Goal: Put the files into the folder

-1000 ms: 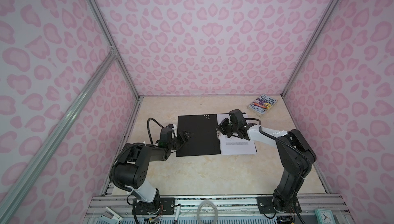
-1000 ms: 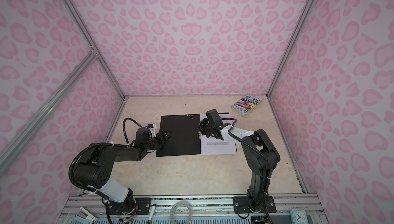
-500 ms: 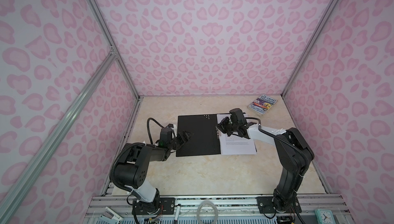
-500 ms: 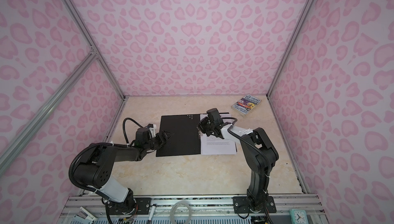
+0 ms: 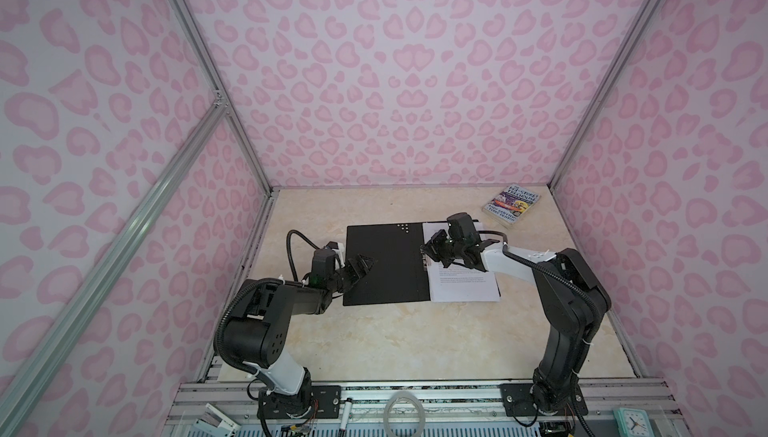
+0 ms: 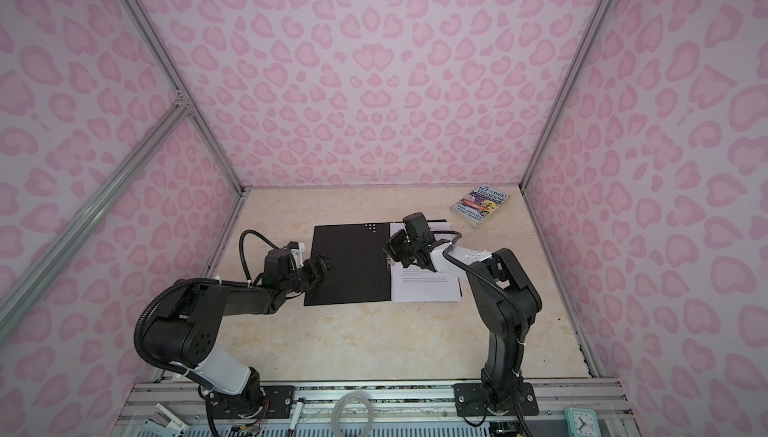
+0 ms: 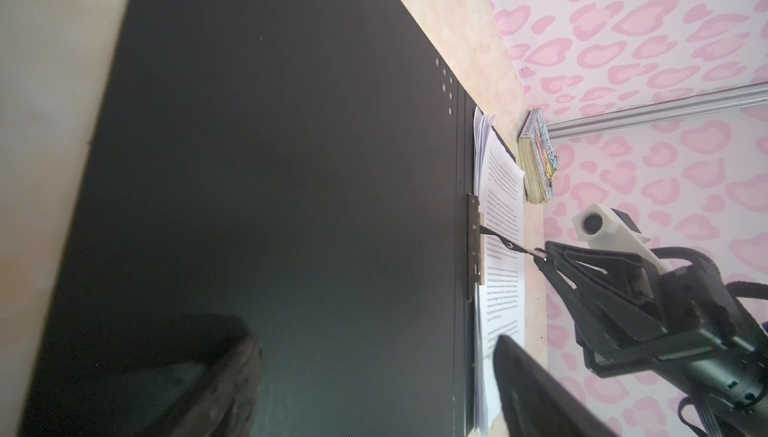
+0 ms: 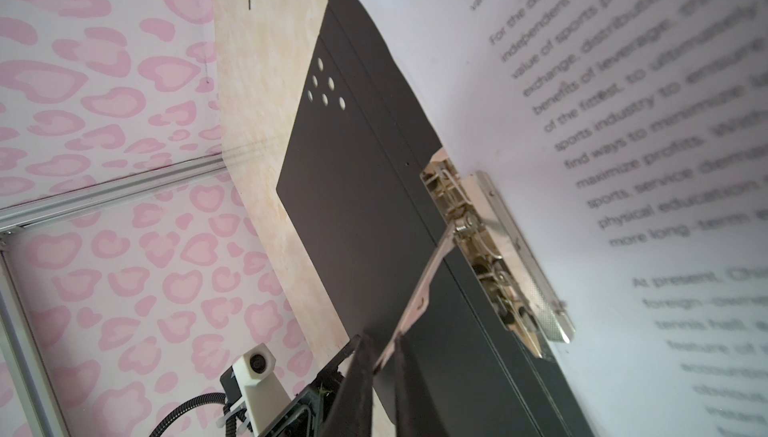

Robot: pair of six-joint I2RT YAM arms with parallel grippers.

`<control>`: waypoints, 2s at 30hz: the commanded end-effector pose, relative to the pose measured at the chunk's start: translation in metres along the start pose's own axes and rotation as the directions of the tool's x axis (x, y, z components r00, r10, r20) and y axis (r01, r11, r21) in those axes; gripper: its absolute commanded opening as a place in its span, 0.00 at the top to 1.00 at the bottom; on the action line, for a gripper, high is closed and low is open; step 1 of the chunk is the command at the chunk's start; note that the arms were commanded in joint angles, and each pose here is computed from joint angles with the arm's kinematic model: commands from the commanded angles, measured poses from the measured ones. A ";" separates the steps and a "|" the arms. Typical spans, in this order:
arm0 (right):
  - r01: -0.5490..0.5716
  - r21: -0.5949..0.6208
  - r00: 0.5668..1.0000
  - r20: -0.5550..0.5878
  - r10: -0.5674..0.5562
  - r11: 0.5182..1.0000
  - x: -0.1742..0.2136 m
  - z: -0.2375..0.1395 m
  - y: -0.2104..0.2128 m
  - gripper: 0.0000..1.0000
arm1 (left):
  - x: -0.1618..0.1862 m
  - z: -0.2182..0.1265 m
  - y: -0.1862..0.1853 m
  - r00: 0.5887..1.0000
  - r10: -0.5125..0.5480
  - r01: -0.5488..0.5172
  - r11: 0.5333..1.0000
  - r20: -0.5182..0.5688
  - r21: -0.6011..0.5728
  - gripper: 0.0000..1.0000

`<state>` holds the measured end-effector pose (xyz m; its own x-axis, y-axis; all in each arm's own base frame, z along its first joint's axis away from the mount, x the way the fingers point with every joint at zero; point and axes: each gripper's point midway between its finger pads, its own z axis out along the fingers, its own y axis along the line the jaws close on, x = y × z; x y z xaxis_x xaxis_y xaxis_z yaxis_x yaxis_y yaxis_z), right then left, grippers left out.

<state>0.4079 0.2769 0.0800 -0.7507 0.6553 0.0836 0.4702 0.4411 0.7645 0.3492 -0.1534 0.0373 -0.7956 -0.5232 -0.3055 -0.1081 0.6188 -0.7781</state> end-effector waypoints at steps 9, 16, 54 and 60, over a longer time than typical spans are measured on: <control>-0.006 -0.013 1.000 -0.015 0.006 1.000 0.005 0.001 -0.006 0.91 | 0.051 -0.009 0.061 0.975 -0.172 0.133 0.959 -0.142 -0.250 0.11; -0.007 -0.022 0.999 -0.034 0.006 1.000 0.011 -0.001 -0.011 0.94 | 0.051 -0.009 0.062 0.974 -0.175 0.135 0.958 -0.142 -0.254 0.11; 0.433 0.064 0.900 -0.085 -0.427 0.899 -0.036 0.006 0.019 0.48 | 0.048 -0.011 0.062 0.974 -0.182 0.145 0.959 -0.135 -0.244 0.11; 0.620 0.133 0.781 -0.198 -0.592 0.774 -0.060 0.039 0.022 0.48 | 0.046 -0.012 0.062 0.975 -0.177 0.142 0.959 -0.131 -0.244 0.11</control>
<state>0.4958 0.2773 0.0960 -0.9112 0.3115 -0.2696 0.0578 0.7446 0.6650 0.3494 -0.1511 0.0388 -0.7972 -0.5267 -0.2950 -0.1082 0.6054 -0.7885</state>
